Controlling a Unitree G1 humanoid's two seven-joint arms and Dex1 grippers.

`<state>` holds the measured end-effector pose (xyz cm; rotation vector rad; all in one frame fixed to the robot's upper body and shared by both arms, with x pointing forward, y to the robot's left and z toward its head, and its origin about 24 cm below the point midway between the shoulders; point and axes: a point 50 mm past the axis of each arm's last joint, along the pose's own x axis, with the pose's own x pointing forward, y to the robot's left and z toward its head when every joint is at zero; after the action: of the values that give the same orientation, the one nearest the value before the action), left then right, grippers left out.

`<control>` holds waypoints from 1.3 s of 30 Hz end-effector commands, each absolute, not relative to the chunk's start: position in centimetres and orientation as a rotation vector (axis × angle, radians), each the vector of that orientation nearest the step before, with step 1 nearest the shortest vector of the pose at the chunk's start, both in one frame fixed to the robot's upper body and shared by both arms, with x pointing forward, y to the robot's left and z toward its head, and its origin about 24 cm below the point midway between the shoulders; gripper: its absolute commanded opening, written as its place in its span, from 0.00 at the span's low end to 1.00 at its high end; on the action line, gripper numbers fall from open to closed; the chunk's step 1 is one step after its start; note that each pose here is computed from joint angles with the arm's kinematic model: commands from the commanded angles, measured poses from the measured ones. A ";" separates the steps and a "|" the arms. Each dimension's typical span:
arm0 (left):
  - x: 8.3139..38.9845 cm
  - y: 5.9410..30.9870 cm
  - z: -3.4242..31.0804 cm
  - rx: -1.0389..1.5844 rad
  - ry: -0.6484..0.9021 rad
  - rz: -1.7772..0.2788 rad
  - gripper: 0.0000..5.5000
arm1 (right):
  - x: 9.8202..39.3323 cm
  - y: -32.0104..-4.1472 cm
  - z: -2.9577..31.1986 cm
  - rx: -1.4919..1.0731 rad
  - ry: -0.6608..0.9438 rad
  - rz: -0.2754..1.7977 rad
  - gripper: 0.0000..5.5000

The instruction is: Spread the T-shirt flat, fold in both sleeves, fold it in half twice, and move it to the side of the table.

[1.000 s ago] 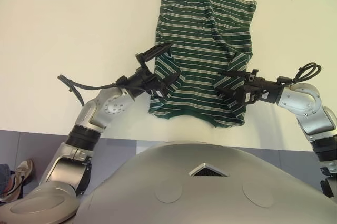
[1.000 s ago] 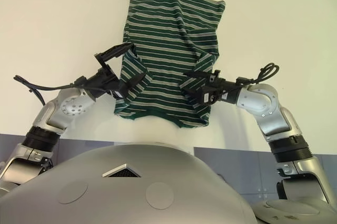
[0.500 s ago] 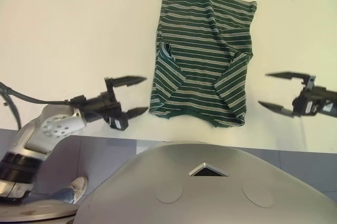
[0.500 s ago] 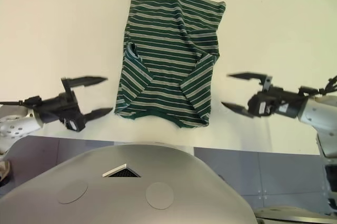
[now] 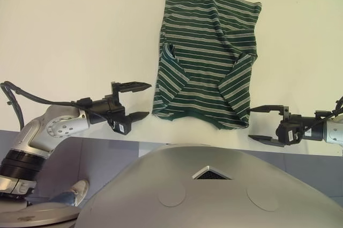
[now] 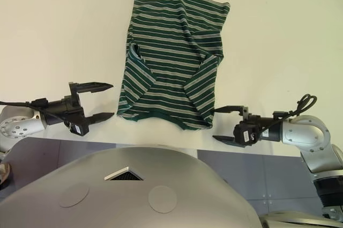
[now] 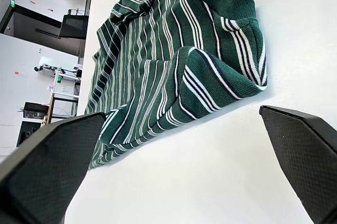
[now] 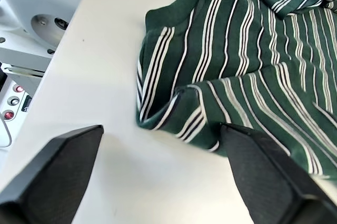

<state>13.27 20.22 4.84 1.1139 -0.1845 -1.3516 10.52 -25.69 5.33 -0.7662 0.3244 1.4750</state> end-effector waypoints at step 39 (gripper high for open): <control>12.9 18.1 2.0 1.110 -0.162 -1.505 0.00 | 11.6 -24.7 4.1 -0.779 0.304 1.438 0.01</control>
<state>14.01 17.62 3.36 1.1212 -0.2636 -1.4340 11.58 -24.57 4.28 -0.7701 0.2860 1.4365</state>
